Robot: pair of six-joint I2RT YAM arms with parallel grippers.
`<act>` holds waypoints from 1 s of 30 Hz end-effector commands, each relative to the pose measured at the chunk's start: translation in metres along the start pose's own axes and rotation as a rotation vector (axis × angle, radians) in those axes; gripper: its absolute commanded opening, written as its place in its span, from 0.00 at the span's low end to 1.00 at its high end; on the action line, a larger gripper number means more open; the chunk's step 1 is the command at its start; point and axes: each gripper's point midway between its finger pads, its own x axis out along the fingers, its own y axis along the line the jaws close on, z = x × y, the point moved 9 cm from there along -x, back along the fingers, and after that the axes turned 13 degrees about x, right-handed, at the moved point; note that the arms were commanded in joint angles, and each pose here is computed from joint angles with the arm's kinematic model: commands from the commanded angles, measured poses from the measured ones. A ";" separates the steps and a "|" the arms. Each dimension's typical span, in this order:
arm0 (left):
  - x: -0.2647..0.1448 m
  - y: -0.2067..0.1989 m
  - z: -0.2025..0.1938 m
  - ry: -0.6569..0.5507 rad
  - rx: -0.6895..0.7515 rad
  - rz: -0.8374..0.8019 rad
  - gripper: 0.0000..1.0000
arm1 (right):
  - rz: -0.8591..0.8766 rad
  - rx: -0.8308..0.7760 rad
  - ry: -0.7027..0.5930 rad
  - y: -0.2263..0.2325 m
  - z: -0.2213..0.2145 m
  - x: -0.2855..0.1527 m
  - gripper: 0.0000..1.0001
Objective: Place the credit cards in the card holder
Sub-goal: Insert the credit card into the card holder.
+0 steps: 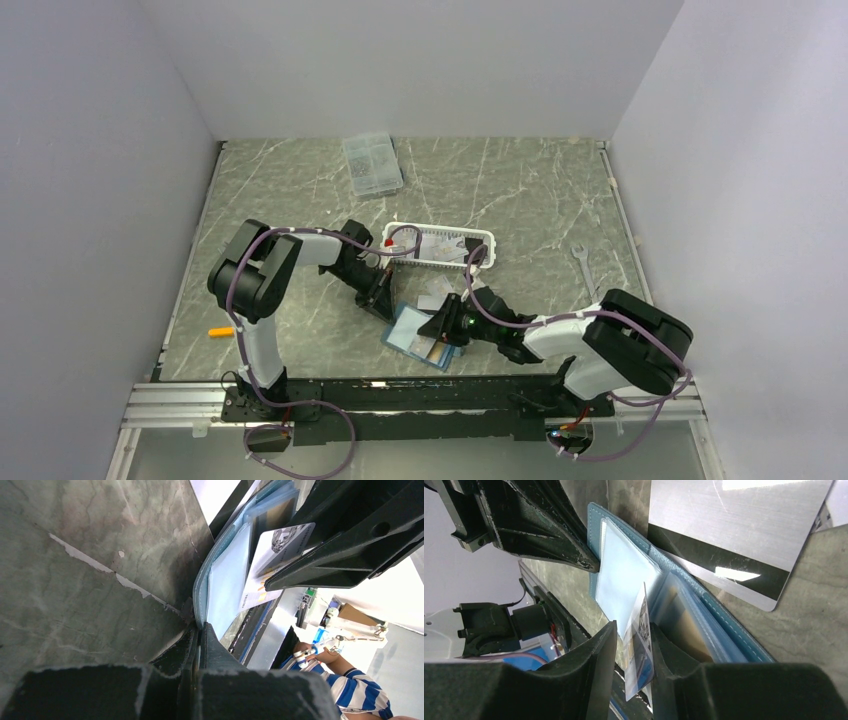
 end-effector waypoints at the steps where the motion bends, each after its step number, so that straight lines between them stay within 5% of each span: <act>1: -0.004 0.000 0.004 -0.035 0.025 -0.011 0.00 | -0.049 -0.030 -0.005 -0.009 -0.004 -0.003 0.30; 5: -0.004 -0.002 0.005 -0.048 -0.006 -0.026 0.00 | -0.017 -0.024 0.007 -0.009 -0.005 -0.002 0.00; 30: -0.001 0.002 0.001 -0.043 -0.025 -0.038 0.00 | 0.016 0.028 0.019 -0.022 -0.004 0.001 0.00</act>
